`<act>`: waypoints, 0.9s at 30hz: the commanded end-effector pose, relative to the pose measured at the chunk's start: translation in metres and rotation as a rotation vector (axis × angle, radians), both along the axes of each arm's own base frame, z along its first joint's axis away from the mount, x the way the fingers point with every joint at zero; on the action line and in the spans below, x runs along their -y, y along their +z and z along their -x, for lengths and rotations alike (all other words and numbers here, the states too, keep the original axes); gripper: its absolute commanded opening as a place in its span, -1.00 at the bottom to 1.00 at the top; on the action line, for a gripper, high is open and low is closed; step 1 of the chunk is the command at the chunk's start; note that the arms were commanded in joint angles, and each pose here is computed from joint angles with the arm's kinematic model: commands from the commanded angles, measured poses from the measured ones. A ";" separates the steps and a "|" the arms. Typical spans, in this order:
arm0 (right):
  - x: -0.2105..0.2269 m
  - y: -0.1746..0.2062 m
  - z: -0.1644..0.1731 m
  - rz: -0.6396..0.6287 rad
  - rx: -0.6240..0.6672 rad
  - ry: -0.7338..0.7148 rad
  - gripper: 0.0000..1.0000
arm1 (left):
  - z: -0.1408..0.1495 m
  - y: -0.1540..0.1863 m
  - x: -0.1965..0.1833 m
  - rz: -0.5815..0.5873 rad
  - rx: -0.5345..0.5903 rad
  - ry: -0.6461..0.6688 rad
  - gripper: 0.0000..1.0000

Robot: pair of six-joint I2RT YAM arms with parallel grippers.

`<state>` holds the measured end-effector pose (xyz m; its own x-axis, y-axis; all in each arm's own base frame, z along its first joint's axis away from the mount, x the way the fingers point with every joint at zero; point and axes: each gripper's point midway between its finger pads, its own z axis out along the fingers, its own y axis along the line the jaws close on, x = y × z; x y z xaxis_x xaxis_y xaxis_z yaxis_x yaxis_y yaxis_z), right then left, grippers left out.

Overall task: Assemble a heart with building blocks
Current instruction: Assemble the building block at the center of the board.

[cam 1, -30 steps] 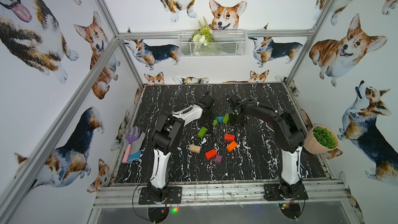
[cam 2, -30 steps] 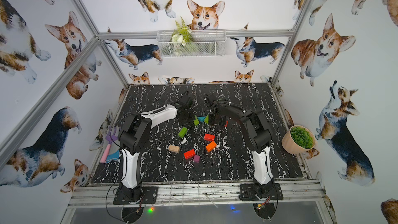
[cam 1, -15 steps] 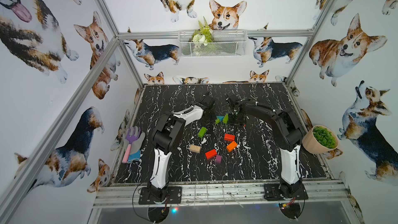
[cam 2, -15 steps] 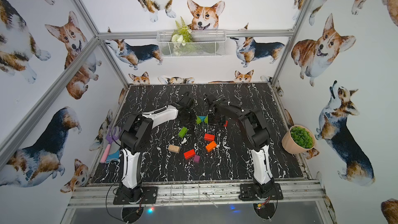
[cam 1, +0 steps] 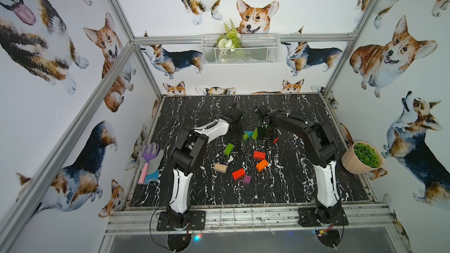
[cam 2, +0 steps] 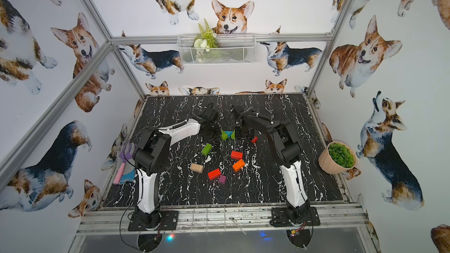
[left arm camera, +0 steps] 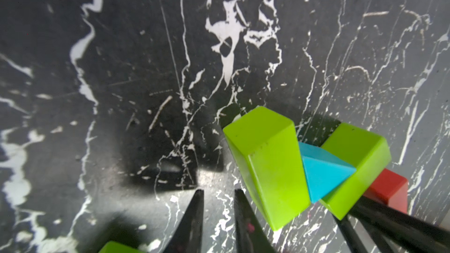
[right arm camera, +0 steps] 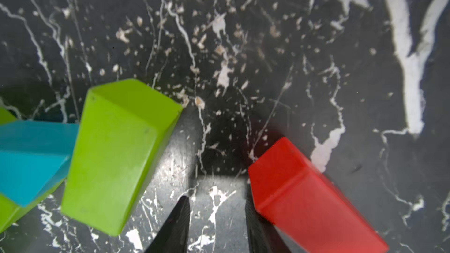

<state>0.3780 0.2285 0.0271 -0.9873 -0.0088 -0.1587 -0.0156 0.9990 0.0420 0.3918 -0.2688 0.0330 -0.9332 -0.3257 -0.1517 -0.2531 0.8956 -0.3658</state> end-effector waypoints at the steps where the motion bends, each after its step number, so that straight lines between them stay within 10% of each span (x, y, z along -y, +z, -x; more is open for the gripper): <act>1: 0.000 0.000 -0.003 0.008 0.003 0.007 -0.18 | 0.002 0.002 -0.007 -0.029 0.001 -0.008 -0.46; 27: -0.015 -0.005 -0.011 -0.031 -0.012 0.022 -0.13 | 0.030 -0.004 0.009 0.034 -0.009 -0.013 -0.01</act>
